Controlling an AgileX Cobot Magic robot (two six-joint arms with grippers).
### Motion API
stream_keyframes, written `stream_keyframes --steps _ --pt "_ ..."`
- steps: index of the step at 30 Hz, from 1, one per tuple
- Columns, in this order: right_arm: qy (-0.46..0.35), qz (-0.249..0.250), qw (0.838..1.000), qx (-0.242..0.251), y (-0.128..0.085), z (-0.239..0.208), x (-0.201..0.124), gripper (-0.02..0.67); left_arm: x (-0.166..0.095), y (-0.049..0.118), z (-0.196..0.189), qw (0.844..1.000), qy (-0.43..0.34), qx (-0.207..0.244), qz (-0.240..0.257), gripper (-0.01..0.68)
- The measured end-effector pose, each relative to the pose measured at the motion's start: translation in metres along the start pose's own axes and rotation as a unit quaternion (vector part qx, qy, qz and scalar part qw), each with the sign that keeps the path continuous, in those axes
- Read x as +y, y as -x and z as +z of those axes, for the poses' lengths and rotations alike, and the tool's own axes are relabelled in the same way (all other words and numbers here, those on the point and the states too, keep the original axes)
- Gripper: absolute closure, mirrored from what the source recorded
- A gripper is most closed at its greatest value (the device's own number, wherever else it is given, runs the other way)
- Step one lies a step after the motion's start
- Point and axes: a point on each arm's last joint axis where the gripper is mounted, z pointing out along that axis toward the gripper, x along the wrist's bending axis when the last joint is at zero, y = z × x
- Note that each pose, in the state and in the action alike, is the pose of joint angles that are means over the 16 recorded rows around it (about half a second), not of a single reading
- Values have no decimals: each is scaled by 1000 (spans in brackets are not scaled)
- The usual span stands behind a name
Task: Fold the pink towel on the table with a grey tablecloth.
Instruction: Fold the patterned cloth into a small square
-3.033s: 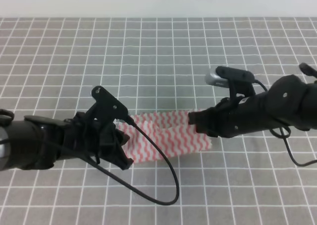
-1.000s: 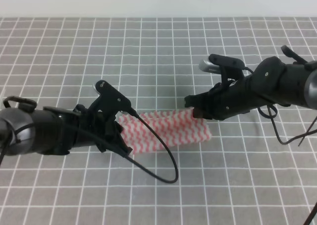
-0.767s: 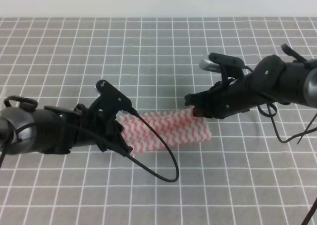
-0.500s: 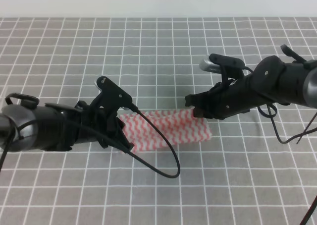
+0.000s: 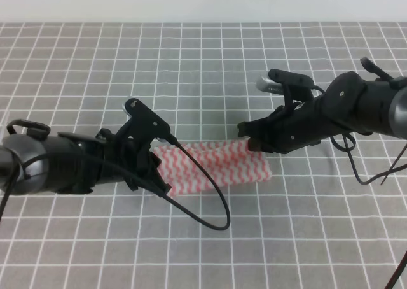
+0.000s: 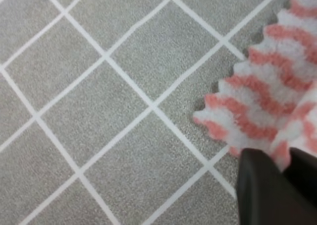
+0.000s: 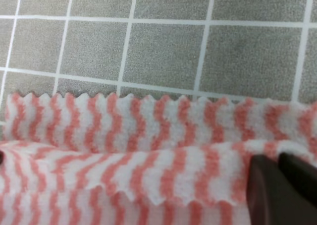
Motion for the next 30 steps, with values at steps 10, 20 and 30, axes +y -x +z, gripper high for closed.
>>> stream_keyframes --steps 10,20,30 --pt "-2 0 1000 1 0 -1 0 664 8 -9 -8 999 7 34 -14 415" --pt "-3 0 1000 1 0 0 -1 664 31 -14 -29 997 57 35 -38 421" --pt "-3 0 1000 0 0 0 -1 663 27 7 -20 993 78 -67 -56 545"
